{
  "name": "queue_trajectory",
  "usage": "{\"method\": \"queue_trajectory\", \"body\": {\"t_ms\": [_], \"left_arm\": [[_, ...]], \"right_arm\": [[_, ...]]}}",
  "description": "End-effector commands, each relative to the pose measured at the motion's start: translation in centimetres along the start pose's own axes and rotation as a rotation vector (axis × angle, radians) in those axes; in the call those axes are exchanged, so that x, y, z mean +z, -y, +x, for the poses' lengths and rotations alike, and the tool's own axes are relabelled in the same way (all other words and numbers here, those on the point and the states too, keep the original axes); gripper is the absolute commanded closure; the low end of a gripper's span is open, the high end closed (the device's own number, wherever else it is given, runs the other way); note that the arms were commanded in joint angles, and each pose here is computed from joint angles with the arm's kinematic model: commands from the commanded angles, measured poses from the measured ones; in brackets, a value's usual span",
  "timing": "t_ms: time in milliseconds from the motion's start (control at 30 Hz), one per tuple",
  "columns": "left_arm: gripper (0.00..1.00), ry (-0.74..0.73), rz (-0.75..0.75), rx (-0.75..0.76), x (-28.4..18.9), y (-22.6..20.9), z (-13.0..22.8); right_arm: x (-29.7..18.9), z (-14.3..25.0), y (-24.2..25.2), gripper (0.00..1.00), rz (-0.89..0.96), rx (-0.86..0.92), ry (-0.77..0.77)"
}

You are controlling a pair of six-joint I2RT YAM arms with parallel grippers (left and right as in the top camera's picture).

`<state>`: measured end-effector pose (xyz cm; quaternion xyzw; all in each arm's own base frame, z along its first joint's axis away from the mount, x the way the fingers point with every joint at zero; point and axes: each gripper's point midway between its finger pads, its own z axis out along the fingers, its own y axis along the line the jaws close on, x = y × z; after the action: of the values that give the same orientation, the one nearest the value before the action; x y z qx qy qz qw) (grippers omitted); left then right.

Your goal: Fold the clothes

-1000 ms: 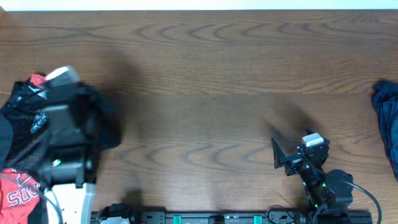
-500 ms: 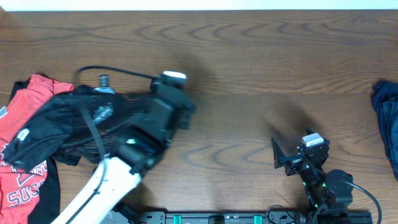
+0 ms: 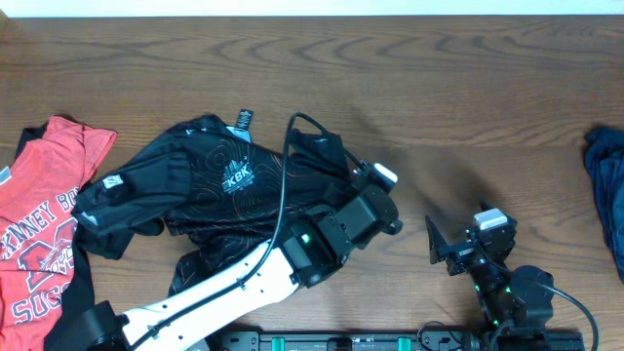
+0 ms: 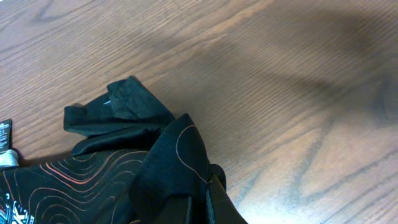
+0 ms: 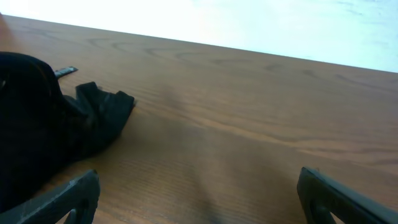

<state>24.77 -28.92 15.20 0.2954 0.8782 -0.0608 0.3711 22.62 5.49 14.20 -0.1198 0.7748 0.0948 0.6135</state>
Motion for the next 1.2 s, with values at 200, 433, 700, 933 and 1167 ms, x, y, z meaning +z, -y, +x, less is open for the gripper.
{"method": "queue_trajectory", "body": {"t_ms": [200,433,700,933,1167], "left_arm": [[0.94,0.067,0.0,-0.019,-1.0,-0.1,-2.2],[0.94,0.072,0.001,-0.021,-1.0,-0.1,-2.3],[0.94,0.076,0.002,-0.022,-1.0,0.0,-2.4],[0.94,0.077,0.003,-0.023,-1.0,0.0,-2.5],[0.94,0.076,0.002,-0.022,-1.0,0.0,-2.4]], "right_arm": [[0.0,0.0,-0.2,0.01,-0.007,-0.015,0.004],[0.0,0.0,-0.1,0.01,-0.002,-0.017,0.006],[-1.3,-4.3,1.6,0.01,0.103,-0.005,0.106],[-5.0,-10.6,4.7,0.01,0.307,0.023,0.022],[-6.1,-14.0,6.4,0.01,0.413,0.221,-0.212]]}}
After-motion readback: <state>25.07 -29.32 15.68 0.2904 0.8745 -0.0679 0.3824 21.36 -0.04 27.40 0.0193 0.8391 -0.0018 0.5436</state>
